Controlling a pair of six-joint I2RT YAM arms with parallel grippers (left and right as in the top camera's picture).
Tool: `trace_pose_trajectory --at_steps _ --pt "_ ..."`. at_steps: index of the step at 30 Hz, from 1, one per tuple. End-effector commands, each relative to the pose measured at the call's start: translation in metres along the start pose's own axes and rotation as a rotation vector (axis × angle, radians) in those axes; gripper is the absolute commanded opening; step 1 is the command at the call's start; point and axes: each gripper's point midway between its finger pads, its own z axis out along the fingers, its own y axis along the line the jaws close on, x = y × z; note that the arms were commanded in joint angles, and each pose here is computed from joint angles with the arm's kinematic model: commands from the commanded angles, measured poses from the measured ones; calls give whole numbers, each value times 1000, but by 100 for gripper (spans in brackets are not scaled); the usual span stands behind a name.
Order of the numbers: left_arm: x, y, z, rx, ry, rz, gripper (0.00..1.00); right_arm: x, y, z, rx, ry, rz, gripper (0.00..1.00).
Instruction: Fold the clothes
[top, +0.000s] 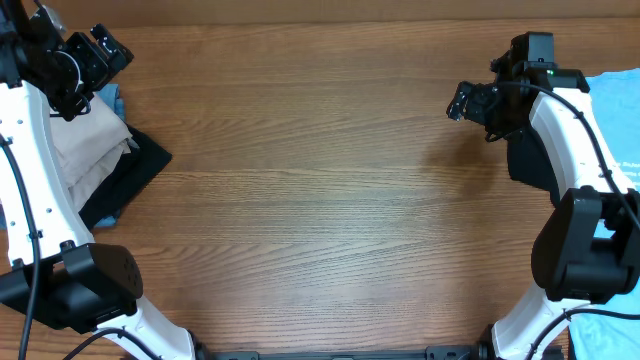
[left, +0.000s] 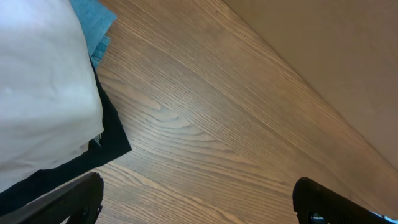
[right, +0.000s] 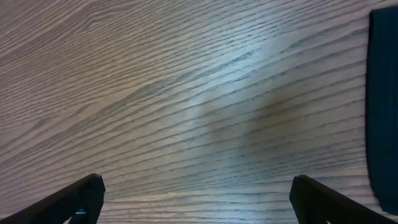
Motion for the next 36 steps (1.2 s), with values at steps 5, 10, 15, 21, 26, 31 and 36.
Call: trace_pose_trajectory --at_steps 5,10,15,21,26,31,36 --pt "2 -1 2 7 11 -5 100 -7 4 -8 -12 -27 -4 100" --pt "2 -1 2 7 11 -5 100 -12 10 -31 -24 -77 -15 100" --pt "2 -1 2 7 11 -5 100 -22 31 -120 -77 -282 -58 100" --pt "2 -1 2 7 11 -5 100 3 61 -262 -168 -604 -140 100" --pt "2 -1 2 7 11 -5 100 84 117 -368 -329 -839 -339 100" --pt "2 -1 2 7 11 -5 100 170 102 -415 -466 -925 -423 100" --pt "2 -1 2 7 11 -5 100 203 72 -378 -455 -929 -412 100"
